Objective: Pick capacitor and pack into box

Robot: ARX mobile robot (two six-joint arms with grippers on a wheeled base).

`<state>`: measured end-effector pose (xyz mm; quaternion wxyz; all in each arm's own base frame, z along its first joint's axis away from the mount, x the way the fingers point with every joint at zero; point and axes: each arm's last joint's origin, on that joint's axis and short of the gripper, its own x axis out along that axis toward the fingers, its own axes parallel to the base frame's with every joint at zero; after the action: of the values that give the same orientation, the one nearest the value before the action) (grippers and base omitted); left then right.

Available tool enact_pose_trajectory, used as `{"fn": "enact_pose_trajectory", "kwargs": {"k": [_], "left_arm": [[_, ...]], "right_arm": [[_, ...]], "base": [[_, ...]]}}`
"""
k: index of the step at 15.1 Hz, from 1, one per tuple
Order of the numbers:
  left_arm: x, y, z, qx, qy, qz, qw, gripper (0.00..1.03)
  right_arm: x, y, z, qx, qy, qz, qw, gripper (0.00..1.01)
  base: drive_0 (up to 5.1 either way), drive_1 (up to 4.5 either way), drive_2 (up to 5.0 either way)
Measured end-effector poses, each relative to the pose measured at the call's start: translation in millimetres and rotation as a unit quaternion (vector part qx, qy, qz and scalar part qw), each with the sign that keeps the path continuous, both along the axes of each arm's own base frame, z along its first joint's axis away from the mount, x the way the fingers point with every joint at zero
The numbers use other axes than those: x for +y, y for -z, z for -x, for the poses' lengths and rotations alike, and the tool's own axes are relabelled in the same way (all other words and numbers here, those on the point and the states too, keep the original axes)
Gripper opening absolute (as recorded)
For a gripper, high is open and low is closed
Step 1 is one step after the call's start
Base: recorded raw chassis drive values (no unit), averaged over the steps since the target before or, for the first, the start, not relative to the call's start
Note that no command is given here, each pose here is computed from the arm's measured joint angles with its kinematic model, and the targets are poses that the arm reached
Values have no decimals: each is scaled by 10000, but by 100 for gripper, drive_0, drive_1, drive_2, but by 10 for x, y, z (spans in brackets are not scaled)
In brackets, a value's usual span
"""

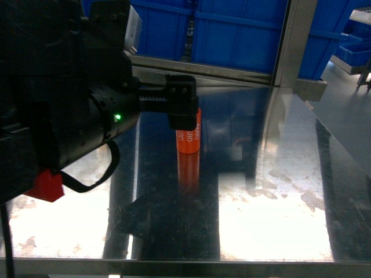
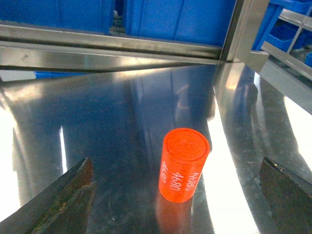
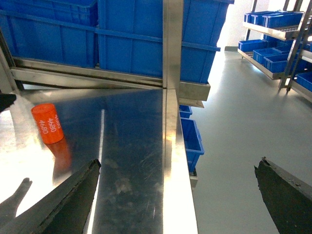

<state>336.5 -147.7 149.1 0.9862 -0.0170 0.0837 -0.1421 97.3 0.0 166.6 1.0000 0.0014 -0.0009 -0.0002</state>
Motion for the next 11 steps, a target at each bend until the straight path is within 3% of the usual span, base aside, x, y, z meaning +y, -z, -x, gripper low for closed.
{"fn": "enact_pose_trajectory", "kwargs": {"k": [3, 9, 11], "left_arm": [[-165, 250, -310, 282, 155, -62, 9995, 98], [-364, 788, -775, 736, 119, -262, 9969, 98], [-405, 873, -873, 607, 186, -190, 9978, 98]], "right_arm": [[0, 0, 0, 0, 0, 2, 10000, 98], [0, 0, 0, 0, 0, 2, 10000, 98], [0, 0, 0, 0, 0, 0, 10000, 98]], "base": [[0, 0, 0], [0, 0, 0], [0, 0, 0]]}}
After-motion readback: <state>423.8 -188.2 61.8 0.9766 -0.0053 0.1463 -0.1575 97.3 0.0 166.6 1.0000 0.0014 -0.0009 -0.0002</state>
